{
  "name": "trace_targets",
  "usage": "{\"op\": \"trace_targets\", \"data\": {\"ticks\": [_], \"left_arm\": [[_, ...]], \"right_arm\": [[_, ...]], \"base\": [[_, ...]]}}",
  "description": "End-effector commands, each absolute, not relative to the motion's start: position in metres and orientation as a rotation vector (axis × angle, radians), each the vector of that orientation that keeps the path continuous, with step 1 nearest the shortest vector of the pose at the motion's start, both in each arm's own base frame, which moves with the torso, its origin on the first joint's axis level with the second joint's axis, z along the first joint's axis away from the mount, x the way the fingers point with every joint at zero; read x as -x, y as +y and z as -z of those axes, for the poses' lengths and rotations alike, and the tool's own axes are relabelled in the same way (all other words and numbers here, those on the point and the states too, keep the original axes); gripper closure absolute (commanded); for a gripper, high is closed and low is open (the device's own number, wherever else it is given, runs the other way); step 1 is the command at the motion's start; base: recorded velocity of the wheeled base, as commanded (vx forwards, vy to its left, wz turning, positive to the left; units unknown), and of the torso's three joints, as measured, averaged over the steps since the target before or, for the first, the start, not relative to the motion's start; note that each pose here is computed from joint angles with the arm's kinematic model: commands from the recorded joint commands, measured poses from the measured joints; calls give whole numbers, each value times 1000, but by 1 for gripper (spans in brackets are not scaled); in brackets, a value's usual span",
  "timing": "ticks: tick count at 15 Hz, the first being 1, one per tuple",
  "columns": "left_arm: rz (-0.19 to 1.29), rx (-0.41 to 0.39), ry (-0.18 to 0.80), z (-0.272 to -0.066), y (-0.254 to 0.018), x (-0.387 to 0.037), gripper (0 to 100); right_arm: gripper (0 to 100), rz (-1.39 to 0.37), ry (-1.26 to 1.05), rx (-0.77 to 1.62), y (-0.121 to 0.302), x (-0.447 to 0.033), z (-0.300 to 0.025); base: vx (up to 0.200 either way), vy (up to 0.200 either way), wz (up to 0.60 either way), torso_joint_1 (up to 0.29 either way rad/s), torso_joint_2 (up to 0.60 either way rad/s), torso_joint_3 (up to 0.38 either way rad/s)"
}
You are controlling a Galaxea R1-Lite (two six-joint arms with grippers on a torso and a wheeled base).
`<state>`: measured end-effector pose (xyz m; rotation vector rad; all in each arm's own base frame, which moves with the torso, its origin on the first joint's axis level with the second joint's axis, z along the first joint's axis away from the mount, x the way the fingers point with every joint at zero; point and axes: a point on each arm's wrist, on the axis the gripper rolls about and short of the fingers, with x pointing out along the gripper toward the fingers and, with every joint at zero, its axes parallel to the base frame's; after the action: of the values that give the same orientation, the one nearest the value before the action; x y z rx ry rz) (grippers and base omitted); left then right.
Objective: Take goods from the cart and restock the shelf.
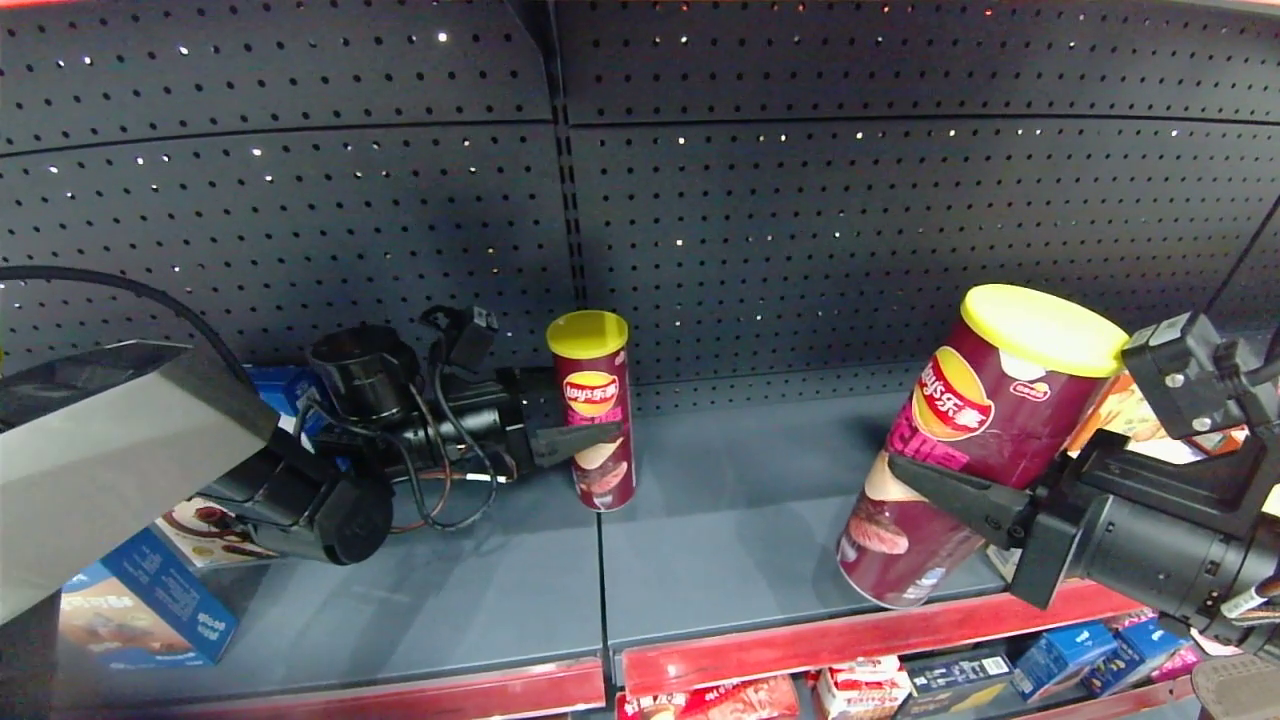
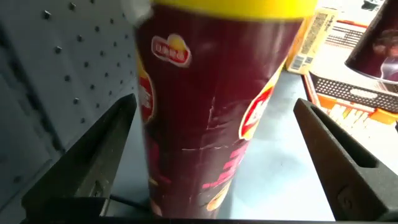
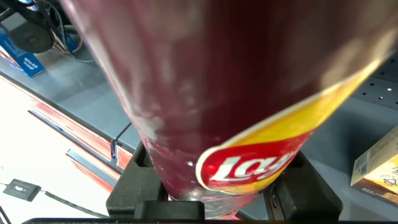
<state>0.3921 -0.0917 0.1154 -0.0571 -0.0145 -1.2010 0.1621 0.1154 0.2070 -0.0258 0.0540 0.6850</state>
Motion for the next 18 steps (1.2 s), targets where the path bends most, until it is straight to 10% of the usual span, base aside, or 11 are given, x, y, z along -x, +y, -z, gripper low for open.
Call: {"op": "trace_targets", "data": {"ticks": [1,9,10,18], "left_arm": [[1204,62,-3,-110,-93,-394,0],[1226,62,-4,-104,-104,-400,0],[1224,63,-2,-104,-104,-399,100],[1161,69,-5,-105,-113,-396,100]], "right_arm": [[100,-684,55,26,115,-162,-207],[100,-684,53,24,116,-163,-208],[100,-684,52,26,116,-163,-208],[100,-684,61,28,114,-161,-205]], "base": [[0,0,0,0,0,0],[0,0,0,0,0,0],[0,0,0,0,0,0],[0,0,0,0,0,0]]}}
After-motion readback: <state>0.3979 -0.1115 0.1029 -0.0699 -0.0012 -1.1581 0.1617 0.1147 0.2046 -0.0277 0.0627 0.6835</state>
